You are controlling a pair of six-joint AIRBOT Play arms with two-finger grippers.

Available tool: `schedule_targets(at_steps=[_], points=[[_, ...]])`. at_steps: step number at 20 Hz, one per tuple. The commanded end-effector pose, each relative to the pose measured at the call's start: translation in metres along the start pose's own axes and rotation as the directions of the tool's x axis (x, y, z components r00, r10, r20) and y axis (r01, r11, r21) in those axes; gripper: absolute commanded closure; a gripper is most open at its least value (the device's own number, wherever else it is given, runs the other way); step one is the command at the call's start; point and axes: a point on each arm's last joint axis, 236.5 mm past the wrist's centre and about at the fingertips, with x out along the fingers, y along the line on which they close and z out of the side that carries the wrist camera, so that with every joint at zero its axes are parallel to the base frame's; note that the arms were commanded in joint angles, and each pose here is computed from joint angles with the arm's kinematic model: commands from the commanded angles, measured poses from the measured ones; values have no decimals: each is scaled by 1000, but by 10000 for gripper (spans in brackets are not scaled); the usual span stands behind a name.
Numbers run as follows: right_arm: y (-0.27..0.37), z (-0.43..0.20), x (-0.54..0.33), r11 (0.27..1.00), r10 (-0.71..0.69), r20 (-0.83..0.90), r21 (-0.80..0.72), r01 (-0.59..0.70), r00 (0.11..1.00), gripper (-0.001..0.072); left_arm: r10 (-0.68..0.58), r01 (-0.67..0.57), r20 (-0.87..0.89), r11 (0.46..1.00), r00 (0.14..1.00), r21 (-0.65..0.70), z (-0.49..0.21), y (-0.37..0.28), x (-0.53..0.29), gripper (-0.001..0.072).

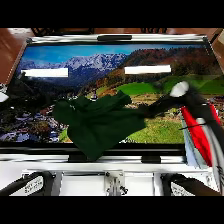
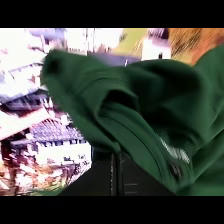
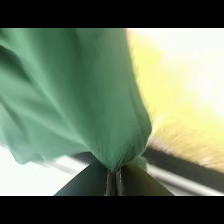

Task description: Fold the shirts.

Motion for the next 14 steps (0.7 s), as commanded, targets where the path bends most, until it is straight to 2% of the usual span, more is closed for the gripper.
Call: schedule_targets(at_steps=[1,3,5,7,9,11,12,13,14], points=[[9,39,-112,996,14,310,-91,15,951,650,-18,8,124,996,992,85,30,-28,-59,671],[41,53,-182,979,57,491,-198,47,869,650,-108,64,284,985,953,158,64,-77,-113,671],[80,55,-258,953,96,660,-278,124,745,650,-202,66,488,957,849,282,103,-138,-199,670],[122,47,-343,922,164,815,-328,207,556,650,-272,-27,680,919,681,394,129,-194,-299,670],[165,24,-430,893,256,916,-347,287,310,650,-357,-151,822,874,444,461,130,-250,-411,670],[196,-12,-506,875,331,942,-330,354,59,650,-399,-279,878,840,265,466,111,-285,-491,670],[205,-30,-532,874,352,935,-314,371,-36,650,-390,-338,895,831,215,443,101,-290,-515,671],[207,-43,-547,882,354,931,-299,365,-92,650,-363,-377,915,833,178,404,92,-290,-533,671],[205,-50,-549,890,337,936,-282,359,-98,650,-323,-404,934,843,150,356,86,-285,-545,671]])
